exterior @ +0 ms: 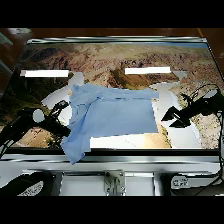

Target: Fold the shirts.

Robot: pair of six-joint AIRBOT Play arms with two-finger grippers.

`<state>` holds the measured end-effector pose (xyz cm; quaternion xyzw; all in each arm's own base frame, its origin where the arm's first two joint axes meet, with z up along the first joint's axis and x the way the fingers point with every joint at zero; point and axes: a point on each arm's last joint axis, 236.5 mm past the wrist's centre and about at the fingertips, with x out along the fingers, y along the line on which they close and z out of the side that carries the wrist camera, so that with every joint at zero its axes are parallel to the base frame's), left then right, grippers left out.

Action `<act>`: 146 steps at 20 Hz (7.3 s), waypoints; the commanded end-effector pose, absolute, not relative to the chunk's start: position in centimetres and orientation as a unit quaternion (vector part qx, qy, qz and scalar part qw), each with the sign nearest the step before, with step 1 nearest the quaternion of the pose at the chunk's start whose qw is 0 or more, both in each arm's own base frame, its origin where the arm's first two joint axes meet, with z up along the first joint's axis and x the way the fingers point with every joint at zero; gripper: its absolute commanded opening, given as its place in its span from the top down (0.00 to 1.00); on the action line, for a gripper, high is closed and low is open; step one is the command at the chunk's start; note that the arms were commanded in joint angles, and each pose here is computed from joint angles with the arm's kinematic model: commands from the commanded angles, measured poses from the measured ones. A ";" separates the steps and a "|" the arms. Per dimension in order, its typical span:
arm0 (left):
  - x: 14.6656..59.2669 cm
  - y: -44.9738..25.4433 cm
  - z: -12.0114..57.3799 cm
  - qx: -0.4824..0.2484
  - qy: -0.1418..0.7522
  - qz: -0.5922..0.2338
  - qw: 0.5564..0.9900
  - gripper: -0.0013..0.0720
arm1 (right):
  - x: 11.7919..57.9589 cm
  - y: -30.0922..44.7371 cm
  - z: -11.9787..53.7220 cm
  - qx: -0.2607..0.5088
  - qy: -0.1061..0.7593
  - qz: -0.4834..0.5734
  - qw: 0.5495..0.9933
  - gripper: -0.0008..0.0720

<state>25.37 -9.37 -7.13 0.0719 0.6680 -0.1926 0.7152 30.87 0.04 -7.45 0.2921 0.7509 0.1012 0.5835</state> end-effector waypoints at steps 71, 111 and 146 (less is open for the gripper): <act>63.1 0.1 2.0 -0.225 0.264 0.011 0.938 0.93 | 62.3 -1.5 -4.4 0.170 0.312 -0.033 0.934 0.91; 29.5 -1.0 -7.4 -0.304 0.716 -0.088 0.623 0.18 | 31.7 -5.4 -4.6 0.257 0.720 0.049 0.643 0.13; 28.3 -7.3 -9.6 -0.403 0.652 -0.143 0.626 0.93 | 31.5 1.3 -13.3 0.300 0.728 0.032 0.616 0.23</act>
